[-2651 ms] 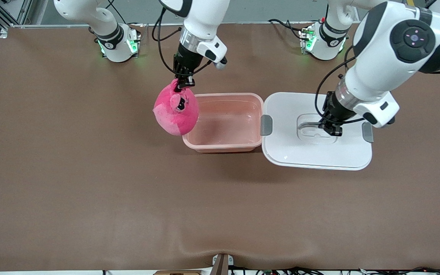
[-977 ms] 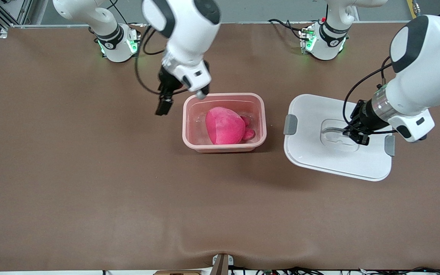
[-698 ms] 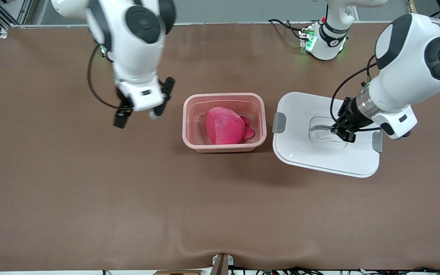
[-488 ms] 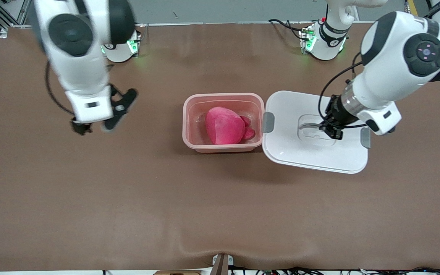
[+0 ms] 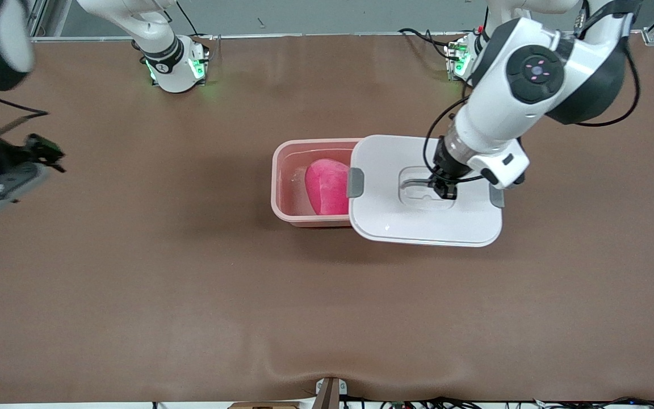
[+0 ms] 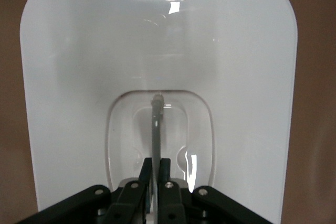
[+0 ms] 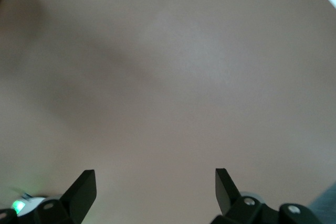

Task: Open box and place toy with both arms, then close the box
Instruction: 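Withdraw the right gripper while the left gripper carries the lid over the box, then lower the lid onto the box with the left gripper and press it down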

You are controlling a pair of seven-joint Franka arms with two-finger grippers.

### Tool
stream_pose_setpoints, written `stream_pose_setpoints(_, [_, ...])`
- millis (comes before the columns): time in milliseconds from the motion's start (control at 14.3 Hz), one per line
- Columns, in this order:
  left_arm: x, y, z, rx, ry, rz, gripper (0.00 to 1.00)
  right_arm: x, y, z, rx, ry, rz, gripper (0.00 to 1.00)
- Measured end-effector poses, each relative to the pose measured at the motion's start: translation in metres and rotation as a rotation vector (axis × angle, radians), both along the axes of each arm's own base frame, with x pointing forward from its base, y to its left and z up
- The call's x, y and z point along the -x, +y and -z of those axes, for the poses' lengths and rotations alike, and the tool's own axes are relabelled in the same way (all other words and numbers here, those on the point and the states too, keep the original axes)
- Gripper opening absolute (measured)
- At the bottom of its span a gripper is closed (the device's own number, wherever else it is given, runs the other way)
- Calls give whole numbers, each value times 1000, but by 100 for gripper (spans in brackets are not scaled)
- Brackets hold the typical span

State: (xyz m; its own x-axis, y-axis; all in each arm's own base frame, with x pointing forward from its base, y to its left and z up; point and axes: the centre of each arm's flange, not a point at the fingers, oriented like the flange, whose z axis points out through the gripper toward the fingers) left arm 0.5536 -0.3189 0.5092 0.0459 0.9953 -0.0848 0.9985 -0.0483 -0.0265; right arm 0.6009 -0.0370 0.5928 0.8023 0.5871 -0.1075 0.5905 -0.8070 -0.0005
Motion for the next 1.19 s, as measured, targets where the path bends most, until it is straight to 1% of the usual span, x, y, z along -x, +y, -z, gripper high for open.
stream_pose_setpoints(70, [4, -12, 4, -7, -5, -11, 7, 3, -24, 3, -38, 1, 49, 100])
stream_pose_setpoints(209, [14, -35, 10, -19, -11, -27, 7, 9, -50, 11, -74, -1, 145, 100])
stream_pose_setpoints(419, [25, -56, 18, -19, -9, -18, 7, 26, -31, 18, -73, -32, 296, 100])
stream_pose_setpoints(558, [30, -71, 23, -10, -15, -34, 7, 40, -7, 12, -68, -40, 389, 100])
stream_pose_setpoints(698, [35, -84, 31, -5, -16, -51, 7, 49, 8, 3, -65, -53, 460, 100])
stream_pose_setpoints(837, [44, -103, 41, -5, -18, -68, 7, 53, 9, -4, -62, -60, 533, 100])
stream_pose_setpoints(977, [55, -124, 53, -29, -38, -92, 7, 55, 11, -13, -57, -64, 622, 100])
stream_pose_setpoints(1186, [64, -144, 69, -36, -39, -113, 7, 54, 18, -29, -62, -93, 665, 100])
